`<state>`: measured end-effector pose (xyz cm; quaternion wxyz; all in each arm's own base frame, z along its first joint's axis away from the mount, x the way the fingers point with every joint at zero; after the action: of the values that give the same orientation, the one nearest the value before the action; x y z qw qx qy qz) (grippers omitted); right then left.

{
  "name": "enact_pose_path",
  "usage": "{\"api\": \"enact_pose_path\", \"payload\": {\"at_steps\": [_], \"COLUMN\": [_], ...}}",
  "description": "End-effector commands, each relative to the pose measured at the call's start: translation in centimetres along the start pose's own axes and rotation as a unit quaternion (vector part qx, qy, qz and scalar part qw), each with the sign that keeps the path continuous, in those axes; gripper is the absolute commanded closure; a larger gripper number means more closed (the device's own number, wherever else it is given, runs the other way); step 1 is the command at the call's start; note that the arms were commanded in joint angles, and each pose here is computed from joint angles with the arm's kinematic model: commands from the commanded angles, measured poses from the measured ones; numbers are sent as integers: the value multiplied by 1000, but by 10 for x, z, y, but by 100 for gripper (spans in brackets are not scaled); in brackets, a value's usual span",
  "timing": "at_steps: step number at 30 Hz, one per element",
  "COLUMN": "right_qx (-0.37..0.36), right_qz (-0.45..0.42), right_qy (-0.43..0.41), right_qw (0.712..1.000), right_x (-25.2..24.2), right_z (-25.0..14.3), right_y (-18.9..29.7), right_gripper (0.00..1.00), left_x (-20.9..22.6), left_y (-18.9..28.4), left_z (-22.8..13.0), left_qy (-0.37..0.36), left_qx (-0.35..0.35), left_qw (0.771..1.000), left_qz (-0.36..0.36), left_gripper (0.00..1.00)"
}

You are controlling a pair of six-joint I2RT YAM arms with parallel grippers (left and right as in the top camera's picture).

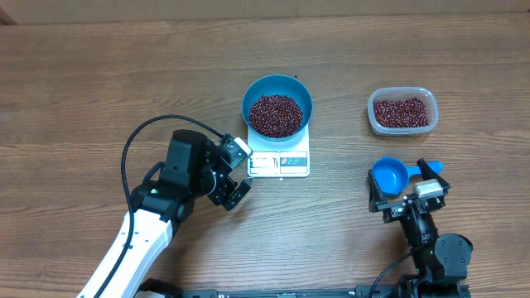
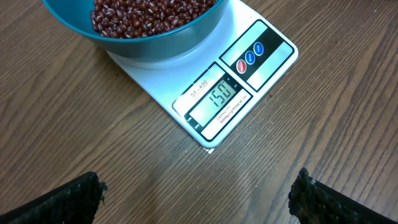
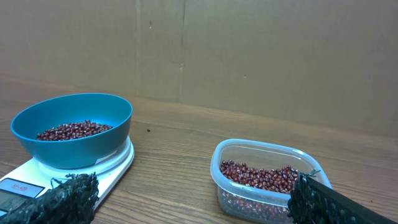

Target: Scoop item into bowl and weigh 150g on scale

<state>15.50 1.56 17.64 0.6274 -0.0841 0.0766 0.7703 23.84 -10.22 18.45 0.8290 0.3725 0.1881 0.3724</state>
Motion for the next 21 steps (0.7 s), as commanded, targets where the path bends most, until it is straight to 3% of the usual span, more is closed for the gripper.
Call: {"api": "enact_pose_path", "payload": {"at_steps": [1, 10, 15, 21], "right_qx": [-3, -3, -3, -3], "right_qz": [-2, -2, -2, -2], "right_qy": [-3, -3, -3, -3], "right_qw": [1000, 1000, 1000, 1000], "right_x": [1, 1, 1, 1], "right_z": [-2, -2, -2, -2], "right_y": [0, 0, 0, 0], "right_gripper": [0, 0, 0, 0], "left_x": [-1, -1, 12, 28], "left_y": [7, 29, 61, 96], "left_z": [-1, 4, 9, 1], "left_qy": [-10, -14, 2, 3], "left_qx": [-9, -46, -118, -217], "left_qw": [1000, 999, 992, 969], "left_qz": [4, 20, 34, 118], "left_gripper": [0, 0, 1, 0]}}
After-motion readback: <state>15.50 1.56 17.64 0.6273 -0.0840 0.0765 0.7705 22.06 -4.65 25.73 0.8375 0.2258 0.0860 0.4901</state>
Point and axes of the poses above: each gripper's point midway between its finger pads, its own y axis back along the fingers, its own x axis along the line the jaws close on, z = x × y, the point moved 9 cm from there along y, back along the fingers, and after that the axes turned 8 degrees about y, right-handed, at the moved point
